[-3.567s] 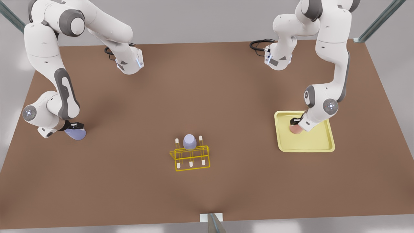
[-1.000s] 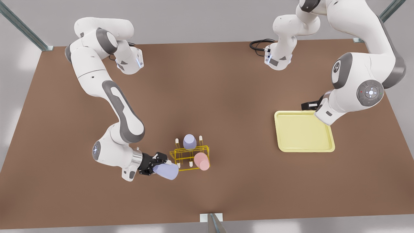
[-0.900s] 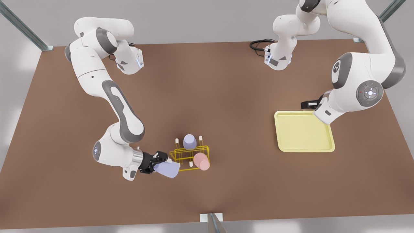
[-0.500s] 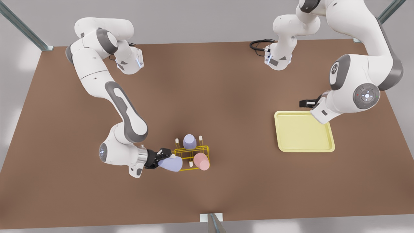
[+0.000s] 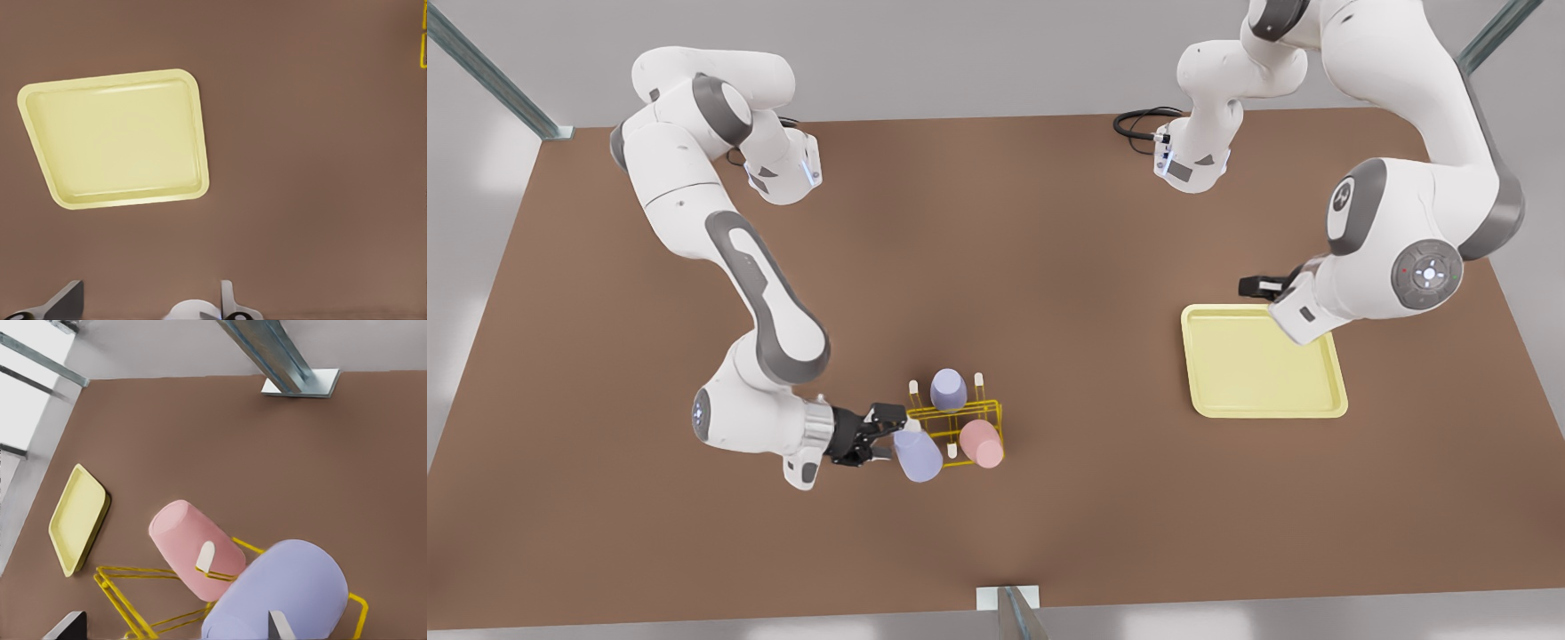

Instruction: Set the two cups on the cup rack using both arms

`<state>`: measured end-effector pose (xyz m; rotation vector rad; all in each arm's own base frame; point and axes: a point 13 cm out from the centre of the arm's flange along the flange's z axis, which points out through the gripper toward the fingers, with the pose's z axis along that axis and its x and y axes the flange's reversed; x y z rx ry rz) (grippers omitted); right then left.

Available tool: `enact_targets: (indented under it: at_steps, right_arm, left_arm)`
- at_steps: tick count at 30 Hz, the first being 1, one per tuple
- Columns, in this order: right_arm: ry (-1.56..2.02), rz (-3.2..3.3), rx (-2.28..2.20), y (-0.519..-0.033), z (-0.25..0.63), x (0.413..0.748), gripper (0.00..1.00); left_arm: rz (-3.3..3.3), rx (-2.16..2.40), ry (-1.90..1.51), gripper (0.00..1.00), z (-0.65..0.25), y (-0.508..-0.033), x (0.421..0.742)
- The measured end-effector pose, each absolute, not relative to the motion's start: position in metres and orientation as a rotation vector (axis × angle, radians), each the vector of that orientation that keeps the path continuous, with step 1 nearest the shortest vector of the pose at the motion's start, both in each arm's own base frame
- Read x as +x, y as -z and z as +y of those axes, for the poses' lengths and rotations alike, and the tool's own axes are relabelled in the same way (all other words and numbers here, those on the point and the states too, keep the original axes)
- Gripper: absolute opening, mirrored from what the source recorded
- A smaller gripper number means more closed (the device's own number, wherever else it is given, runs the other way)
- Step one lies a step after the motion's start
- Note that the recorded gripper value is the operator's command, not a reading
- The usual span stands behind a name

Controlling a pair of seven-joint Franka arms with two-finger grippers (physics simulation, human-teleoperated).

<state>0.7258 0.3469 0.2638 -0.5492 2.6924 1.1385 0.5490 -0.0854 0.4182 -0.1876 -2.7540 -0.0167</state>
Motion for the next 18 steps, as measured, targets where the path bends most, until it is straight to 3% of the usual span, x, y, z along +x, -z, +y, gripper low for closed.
enact_targets:
  at_steps: [4, 8, 13, 18]
  right_arm:
    - [-0.944, 2.752, -0.648, -0.303, 0.303, 0.724, 1.00]
    - [-0.390, 2.948, -0.823, -0.322, 0.193, 0.705, 1.00]
    - [0.098, 3.056, -0.681, -0.443, 0.084, 0.642, 1.00]
    - [0.168, 3.108, -0.612, -0.483, 0.075, 0.588, 1.00]
  left_arm:
    - [-2.768, -0.198, 0.001, 1.00, -0.088, -0.416, 0.554]
    - [-2.790, -0.204, 0.005, 1.00, -0.087, -0.417, 0.560]
    - [-2.827, -0.201, 0.027, 1.00, -0.083, -0.419, 0.568]
    - [-2.830, -0.188, 0.032, 1.00, -0.081, -0.414, 0.572]
